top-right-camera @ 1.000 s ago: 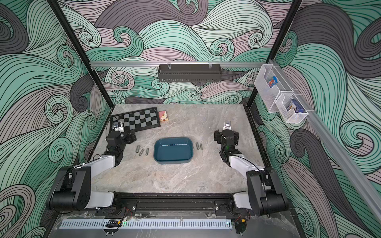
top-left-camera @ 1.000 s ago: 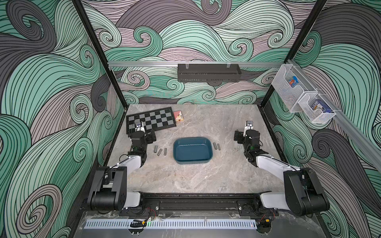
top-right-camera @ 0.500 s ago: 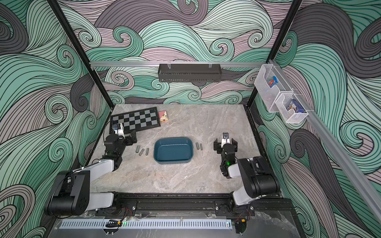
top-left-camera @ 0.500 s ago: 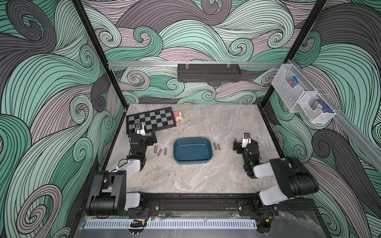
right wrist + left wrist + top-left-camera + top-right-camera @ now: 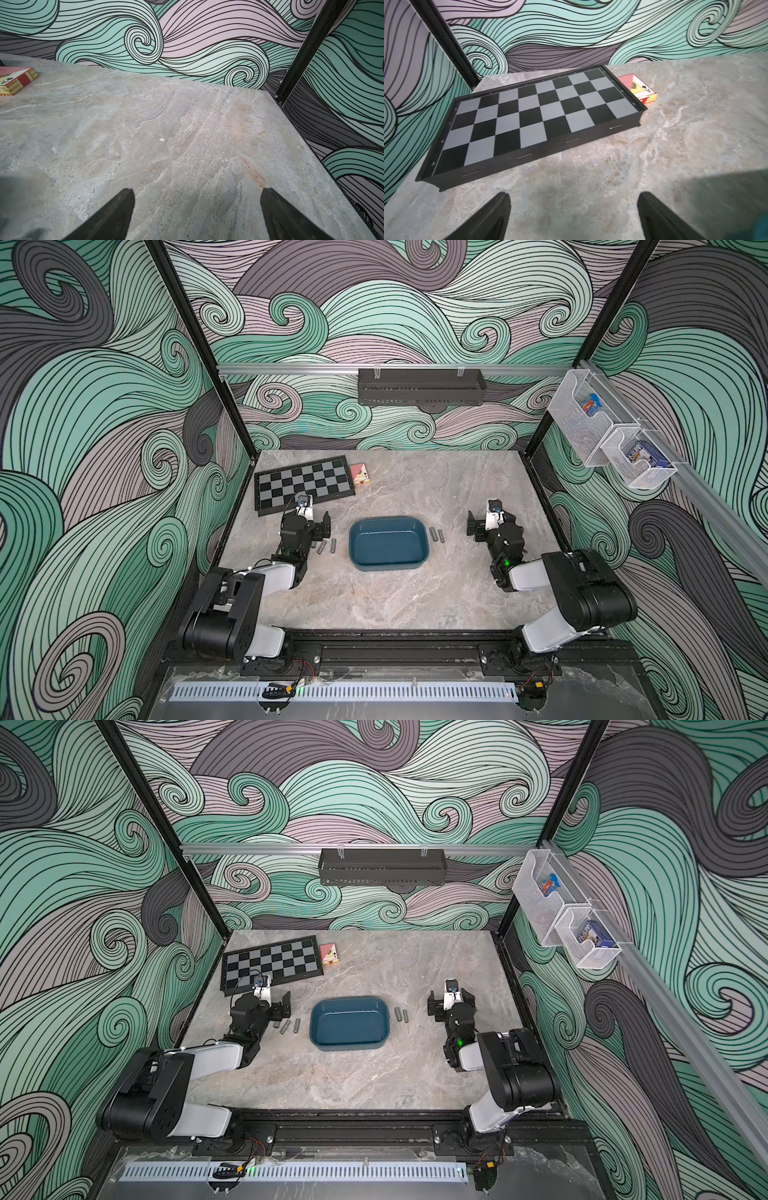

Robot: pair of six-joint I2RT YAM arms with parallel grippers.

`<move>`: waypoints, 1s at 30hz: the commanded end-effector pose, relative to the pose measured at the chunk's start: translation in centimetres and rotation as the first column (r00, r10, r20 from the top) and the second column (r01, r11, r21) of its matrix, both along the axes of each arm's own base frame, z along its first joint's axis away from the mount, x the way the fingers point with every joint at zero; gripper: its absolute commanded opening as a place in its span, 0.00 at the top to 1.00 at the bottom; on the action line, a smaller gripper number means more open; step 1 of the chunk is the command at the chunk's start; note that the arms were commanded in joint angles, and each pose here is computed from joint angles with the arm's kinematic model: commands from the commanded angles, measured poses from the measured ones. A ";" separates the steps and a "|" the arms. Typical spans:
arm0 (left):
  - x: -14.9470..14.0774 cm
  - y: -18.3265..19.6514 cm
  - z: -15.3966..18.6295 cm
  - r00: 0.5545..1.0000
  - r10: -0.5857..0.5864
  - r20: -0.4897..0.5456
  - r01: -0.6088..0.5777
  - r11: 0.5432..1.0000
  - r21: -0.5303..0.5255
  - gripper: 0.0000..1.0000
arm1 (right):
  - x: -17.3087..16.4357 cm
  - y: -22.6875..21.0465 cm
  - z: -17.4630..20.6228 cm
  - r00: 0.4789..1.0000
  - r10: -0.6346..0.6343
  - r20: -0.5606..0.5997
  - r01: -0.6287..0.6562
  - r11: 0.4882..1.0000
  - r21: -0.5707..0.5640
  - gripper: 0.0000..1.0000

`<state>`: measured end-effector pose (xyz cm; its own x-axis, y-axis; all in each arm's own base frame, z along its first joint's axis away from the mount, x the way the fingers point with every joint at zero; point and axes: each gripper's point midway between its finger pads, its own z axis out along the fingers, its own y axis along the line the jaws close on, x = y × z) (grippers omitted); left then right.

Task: Take out the socket from the storage box
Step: Reset both arms

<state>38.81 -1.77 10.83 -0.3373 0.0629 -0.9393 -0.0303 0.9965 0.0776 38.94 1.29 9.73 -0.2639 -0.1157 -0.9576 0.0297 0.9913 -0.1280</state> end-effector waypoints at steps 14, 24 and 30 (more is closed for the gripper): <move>1.7 2.8 -1.8 0.999 0.039 -0.005 -0.039 0.996 -0.083 0.01 | 0.9 -1.1 -0.3 0.998 0.009 -0.055 -0.004 0.995 0.096 0.02; 1.6 2.6 -1.7 0.999 0.052 0.000 -0.051 0.996 -0.066 0.01 | 0.8 -1.0 -0.1 0.999 0.010 -0.044 -0.006 0.995 0.098 0.02; 1.6 2.6 -1.7 0.999 0.051 0.001 -0.050 0.997 -0.067 0.01 | 0.8 -1.0 -0.1 0.999 0.012 -0.046 -0.007 0.995 0.098 0.02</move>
